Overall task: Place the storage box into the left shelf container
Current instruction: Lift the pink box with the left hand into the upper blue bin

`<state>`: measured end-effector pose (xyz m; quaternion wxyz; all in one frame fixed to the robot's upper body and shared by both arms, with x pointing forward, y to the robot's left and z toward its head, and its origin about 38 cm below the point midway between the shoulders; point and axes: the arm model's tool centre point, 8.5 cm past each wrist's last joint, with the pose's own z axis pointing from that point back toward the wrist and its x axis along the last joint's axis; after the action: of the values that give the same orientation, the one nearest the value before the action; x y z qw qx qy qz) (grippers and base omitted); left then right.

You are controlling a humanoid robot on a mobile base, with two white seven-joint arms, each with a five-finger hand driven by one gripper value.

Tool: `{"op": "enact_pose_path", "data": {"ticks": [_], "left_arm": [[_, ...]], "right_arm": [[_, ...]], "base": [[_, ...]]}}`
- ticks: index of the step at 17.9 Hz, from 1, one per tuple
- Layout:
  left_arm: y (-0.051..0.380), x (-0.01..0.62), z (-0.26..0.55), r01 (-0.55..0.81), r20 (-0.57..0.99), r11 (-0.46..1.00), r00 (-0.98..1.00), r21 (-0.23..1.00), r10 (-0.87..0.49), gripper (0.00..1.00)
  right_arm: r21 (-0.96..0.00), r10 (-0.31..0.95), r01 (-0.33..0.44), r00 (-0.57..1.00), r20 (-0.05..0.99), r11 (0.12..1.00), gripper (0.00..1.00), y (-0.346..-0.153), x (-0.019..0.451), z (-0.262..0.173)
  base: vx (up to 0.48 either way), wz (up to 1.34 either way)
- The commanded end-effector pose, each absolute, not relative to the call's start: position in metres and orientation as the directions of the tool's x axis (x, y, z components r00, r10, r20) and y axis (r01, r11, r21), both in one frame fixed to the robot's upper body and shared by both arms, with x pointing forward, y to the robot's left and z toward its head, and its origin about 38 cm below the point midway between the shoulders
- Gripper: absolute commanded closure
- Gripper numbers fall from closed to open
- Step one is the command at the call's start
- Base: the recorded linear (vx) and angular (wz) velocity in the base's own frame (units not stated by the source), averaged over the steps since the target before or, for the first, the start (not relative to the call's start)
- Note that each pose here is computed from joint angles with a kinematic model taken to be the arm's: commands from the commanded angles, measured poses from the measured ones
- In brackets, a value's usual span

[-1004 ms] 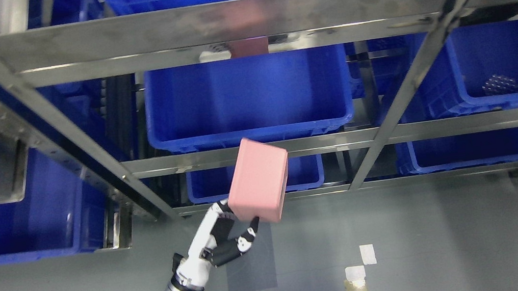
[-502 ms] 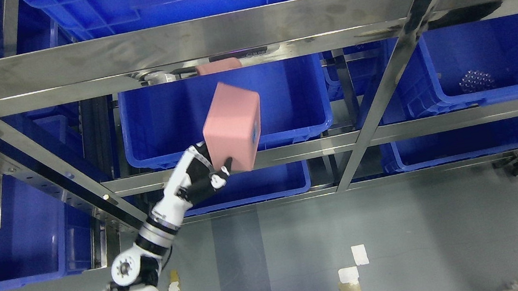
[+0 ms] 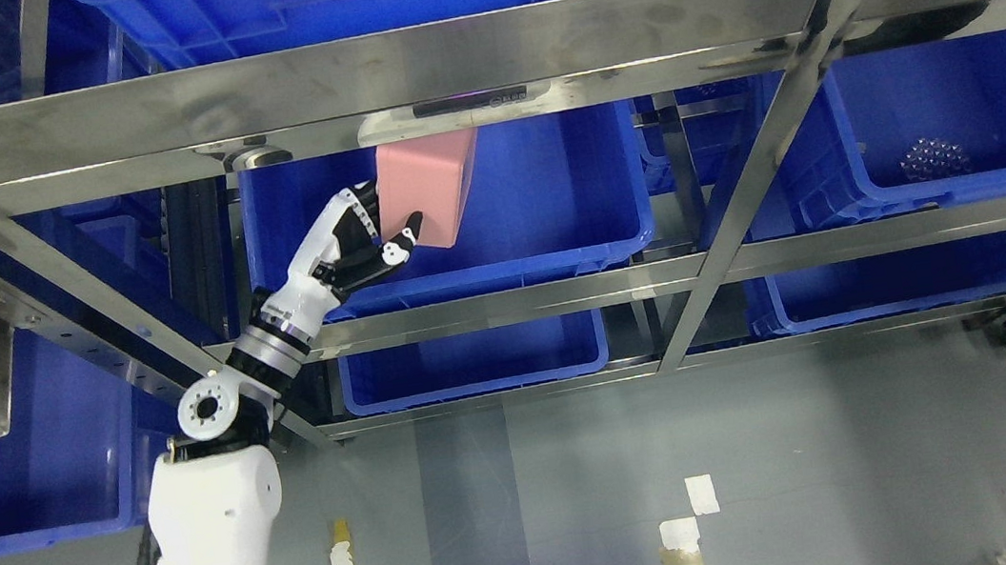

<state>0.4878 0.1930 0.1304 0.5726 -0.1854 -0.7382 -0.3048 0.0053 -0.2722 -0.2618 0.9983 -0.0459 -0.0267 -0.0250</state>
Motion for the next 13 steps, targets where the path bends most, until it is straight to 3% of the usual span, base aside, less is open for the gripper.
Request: {"op": "enact_pose_path", "data": {"ticks": [1, 5, 10, 11, 12, 13], "left_arm": [[0.189, 0.514, 0.088, 0.665, 0.89, 0.609, -0.205, 0.433, -0.408, 0.91], [0.182, 0.525, 0.101, 0.664, 0.813, 0.513, -0.267, 0.544, -0.517, 0.87], [0.184, 0.53, 0.108, 0.631, 0.811, 0.538, -0.277, 0.558, -0.516, 0.61], [0.186, 0.532, 0.111, 0.601, 0.811, 0.565, -0.28, 0.565, -0.514, 0.48], [0.19, 0.536, 0.117, 0.555, 0.814, 0.605, -0.283, 0.571, -0.508, 0.27], [0.192, 0.54, 0.127, 0.5, 0.813, 0.644, -0.3, 0.58, -0.499, 0.2]], "right_arm": [[-0.107, -0.066, 0.074, 0.995, 0.078, 0.992, 0.0, -0.284, 0.014, -0.261], [-0.107, -0.066, 0.074, 0.995, 0.078, 0.992, 0.0, -0.284, 0.014, -0.261], [-0.105, -0.066, 0.074, 0.995, 0.078, 0.992, 0.0, -0.284, 0.014, -0.261], [-0.107, -0.066, 0.074, 0.995, 0.078, 0.992, 0.0, -0.284, 0.014, -0.261], [-0.107, -0.066, 0.074, 0.995, 0.078, 0.992, 0.0, -0.284, 0.014, -0.261], [-0.107, -0.066, 0.074, 0.995, 0.078, 0.992, 0.0, -0.284, 0.014, -0.261]], "base": [[0.0, 0.0], [0.0, 0.0], [0.0, 0.0], [0.0, 0.0], [0.0, 0.0], [0.0, 0.0]]}}
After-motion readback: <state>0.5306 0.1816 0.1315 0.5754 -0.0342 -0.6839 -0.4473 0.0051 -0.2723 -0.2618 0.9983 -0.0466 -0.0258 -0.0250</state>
